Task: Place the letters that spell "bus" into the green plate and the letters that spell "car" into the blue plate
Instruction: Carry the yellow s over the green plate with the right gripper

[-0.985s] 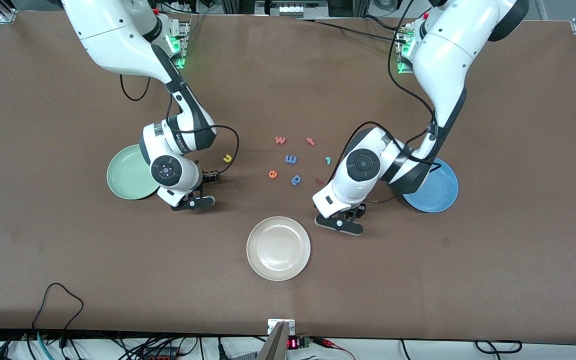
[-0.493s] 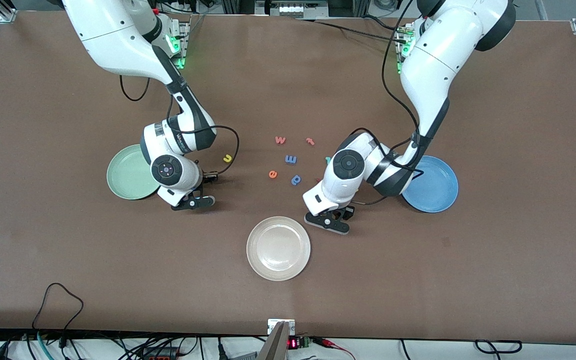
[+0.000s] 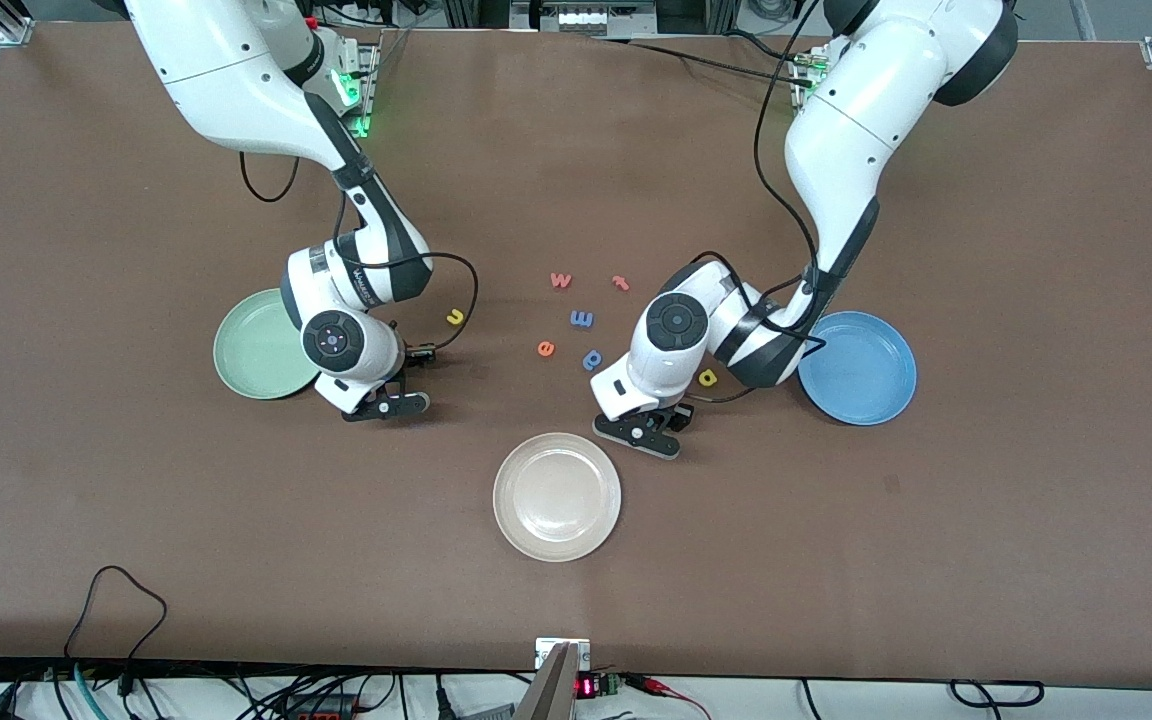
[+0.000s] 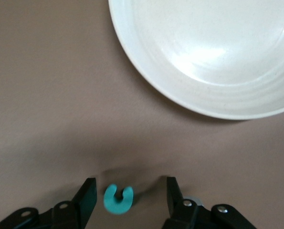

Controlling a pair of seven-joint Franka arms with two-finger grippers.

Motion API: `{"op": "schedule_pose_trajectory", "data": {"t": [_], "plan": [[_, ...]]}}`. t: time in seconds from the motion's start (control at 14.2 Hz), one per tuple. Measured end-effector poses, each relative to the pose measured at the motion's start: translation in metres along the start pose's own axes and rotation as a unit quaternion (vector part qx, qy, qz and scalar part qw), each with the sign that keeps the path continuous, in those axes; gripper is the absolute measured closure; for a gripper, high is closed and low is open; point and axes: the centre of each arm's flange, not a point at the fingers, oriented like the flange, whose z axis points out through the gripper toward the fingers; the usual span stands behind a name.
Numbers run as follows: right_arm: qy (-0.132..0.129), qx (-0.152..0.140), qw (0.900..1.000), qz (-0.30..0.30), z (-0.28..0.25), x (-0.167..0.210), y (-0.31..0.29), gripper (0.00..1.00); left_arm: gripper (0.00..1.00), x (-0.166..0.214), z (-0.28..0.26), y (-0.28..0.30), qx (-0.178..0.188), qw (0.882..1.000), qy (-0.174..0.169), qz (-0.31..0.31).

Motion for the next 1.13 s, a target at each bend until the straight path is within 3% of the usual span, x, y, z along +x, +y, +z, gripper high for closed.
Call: {"op": "schedule_pose_trajectory", "data": {"t": [0.14, 0.28, 0.77, 1.13], "plan": [[0.001, 0.000, 1.000, 0.000, -0.001, 0.000, 0.000, 0.49, 0.32, -0.001, 0.007, -0.007, -0.006, 1.000, 0.011, -0.004], [0.002, 0.001, 1.000, 0.002, -0.004, 0.001, 0.002, 0.70, 0.32, 0.000, 0.007, -0.010, -0.006, 1.000, 0.014, -0.006], [0.011, 0.003, 1.000, 0.016, -0.030, 0.005, 0.020, 0.72, 0.33, -0.006, 0.005, 0.003, 0.000, 1.000, -0.006, 0.004], [-0.004, 0.022, 0.999, 0.047, -0.105, -0.013, 0.135, 0.72, 0.45, -0.007, 0.003, 0.006, 0.001, 1.000, -0.007, 0.007]]}}
